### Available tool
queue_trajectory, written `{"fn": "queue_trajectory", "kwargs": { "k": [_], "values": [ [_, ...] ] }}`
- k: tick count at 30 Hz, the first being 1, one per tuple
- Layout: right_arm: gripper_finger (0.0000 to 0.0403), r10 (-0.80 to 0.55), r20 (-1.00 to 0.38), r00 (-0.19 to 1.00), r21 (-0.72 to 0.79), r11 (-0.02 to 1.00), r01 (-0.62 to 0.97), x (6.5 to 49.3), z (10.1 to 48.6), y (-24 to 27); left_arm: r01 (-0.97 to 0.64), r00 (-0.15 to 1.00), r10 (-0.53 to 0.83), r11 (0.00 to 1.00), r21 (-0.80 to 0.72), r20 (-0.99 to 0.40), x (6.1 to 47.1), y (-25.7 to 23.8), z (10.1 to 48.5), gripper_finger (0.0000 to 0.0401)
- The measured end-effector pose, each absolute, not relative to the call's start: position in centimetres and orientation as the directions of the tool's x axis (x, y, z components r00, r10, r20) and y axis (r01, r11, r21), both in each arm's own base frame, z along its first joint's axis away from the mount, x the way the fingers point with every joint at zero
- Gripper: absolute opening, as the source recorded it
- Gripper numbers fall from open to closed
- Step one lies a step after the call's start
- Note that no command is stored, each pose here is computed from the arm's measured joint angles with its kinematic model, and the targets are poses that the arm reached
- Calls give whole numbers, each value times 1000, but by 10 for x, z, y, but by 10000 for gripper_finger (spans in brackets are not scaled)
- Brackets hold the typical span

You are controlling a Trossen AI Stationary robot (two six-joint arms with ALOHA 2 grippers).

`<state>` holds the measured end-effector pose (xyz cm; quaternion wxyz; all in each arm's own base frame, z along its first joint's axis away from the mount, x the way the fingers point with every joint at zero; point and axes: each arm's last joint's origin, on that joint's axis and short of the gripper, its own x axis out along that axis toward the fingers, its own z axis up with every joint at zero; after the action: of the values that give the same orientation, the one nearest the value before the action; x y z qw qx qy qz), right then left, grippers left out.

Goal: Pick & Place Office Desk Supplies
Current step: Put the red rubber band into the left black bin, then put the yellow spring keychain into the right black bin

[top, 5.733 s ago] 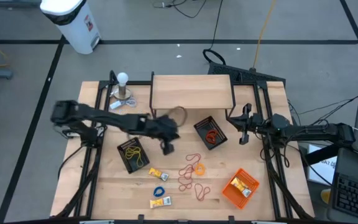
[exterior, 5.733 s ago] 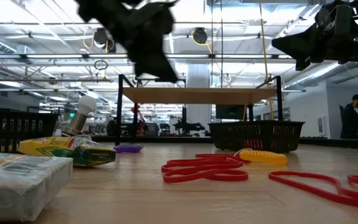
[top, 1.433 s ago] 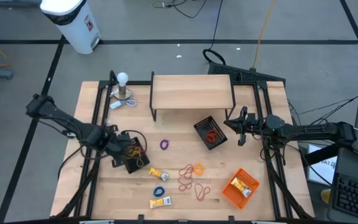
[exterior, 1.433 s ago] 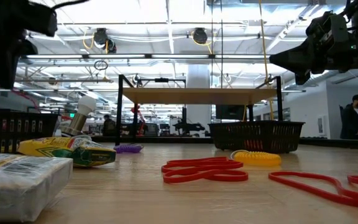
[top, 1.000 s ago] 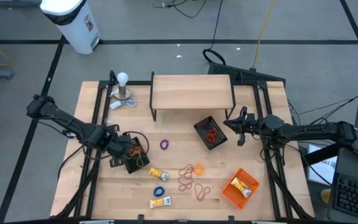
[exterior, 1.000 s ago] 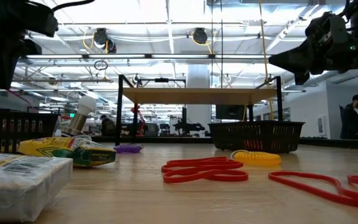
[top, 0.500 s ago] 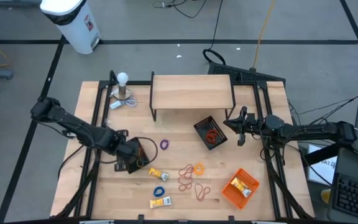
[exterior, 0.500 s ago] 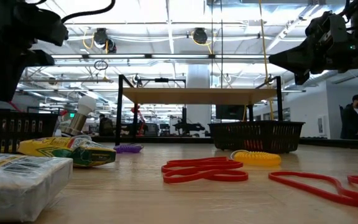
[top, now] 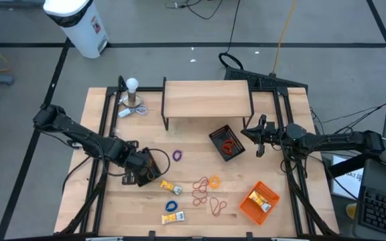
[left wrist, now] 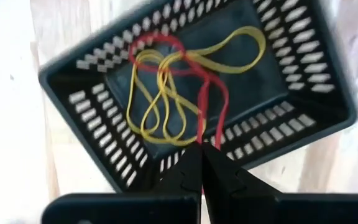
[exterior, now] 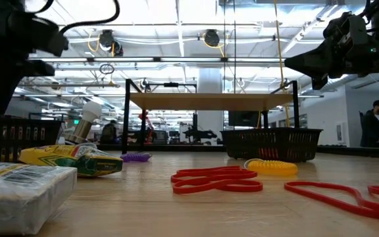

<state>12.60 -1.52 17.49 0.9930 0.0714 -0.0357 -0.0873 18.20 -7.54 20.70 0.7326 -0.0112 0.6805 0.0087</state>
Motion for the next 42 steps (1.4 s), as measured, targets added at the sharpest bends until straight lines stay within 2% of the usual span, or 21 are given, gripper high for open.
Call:
{"fn": "queue_trajectory", "kwargs": {
  "k": [16,22,29,37,42],
  "values": [
    [4,-185,57,981,148,973,174,126,175,-15,8,60,32,999,32,-998,178,-72,198,0],
    [4,-183,54,982,158,972,173,126,174,-15,-40,60,30,999,28,-998,178,-72,198,13],
    [4,-184,54,982,160,972,173,126,174,-15,-74,51,10,997,6,-999,178,-73,198,64],
    [4,-180,51,982,157,973,170,126,174,-15,-107,45,4,994,-1,-999,178,-73,198,165],
    [4,-180,51,982,154,973,170,126,174,-15,-79,12,-52,995,-53,-999,176,-74,199,220]
  ]
}}
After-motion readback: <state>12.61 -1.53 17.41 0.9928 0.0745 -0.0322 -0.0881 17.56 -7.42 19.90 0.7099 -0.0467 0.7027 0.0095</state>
